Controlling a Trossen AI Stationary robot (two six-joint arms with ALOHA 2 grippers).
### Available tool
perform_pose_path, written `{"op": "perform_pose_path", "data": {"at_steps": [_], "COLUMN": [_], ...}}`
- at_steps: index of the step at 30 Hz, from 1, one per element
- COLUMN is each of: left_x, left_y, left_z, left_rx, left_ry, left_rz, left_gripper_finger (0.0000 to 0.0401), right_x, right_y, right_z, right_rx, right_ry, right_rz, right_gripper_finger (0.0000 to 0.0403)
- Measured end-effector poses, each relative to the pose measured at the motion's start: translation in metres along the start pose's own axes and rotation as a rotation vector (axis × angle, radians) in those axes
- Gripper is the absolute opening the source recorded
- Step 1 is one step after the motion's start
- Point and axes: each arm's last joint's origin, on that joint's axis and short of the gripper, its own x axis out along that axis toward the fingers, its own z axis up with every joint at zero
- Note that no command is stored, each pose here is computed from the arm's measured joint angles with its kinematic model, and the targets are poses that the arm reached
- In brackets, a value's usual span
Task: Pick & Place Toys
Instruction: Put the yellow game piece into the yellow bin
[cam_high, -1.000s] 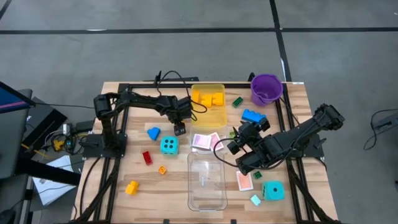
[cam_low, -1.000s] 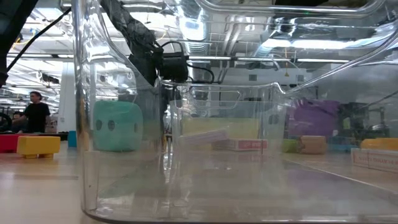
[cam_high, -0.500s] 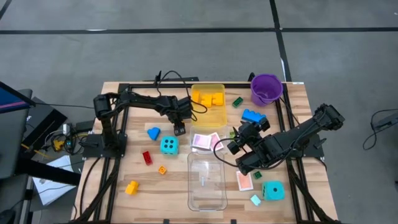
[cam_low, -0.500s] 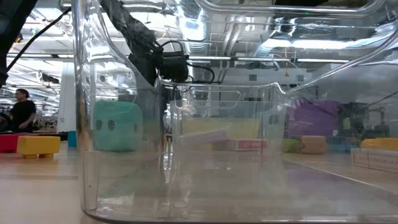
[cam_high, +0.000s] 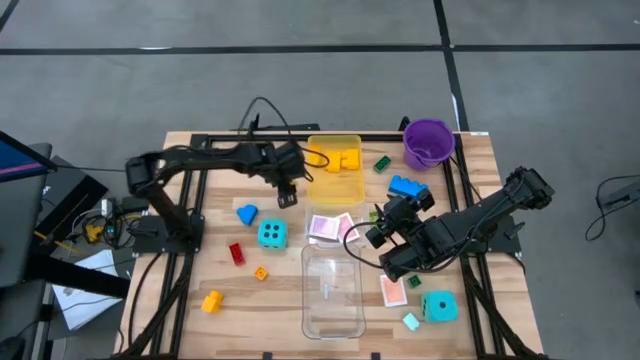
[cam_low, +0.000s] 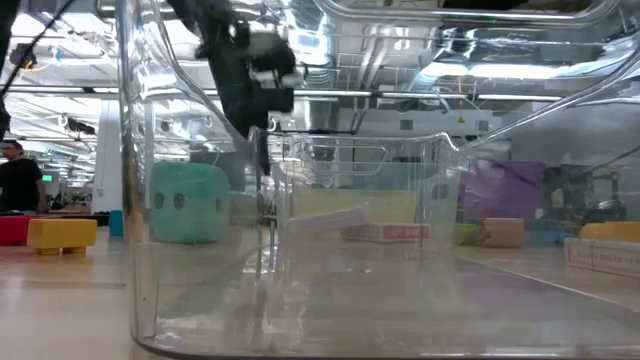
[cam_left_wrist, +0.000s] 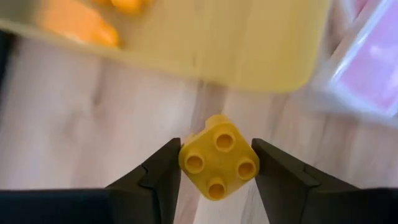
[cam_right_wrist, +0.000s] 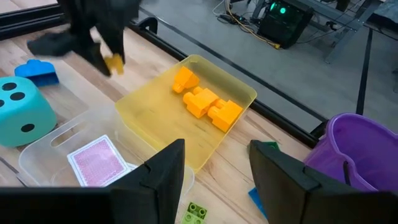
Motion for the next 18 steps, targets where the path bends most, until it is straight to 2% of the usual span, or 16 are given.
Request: {"op": "perform_pose_path", "data": {"at_steps": [4, 9, 13, 18], "left_x": [-0.032, -0.057, -0.059, -0.038], "left_y": [0.0, 0.0, 0.001, 0.002], "left_z": [0.003, 0.003, 0.003, 0.013], "left_rx": [-0.004, -0.015, -0.017, -0.006], "left_ry": [-0.116, -0.207, -0.224, -0.238], "left_rz": [0.014, 0.024, 0.026, 0.031], "left_gripper_finger": [0.0166, 0.0166, 0.0166, 0.0166], "right_x": [0.0, 0.0, 0.0, 0.0], "right_y": [0.0, 0.0, 0.0, 0.0], "right_z": [0.0, 0.0, 0.0, 0.0], "right_rx": [0.0, 0.0, 0.0, 0.0], "right_ry": [0.001, 0.004, 0.004, 0.005], "right_rz": [0.0, 0.001, 0.001, 0.001], "right_gripper_finger": [0.0173, 0.0173, 0.0173, 0.0173]}}
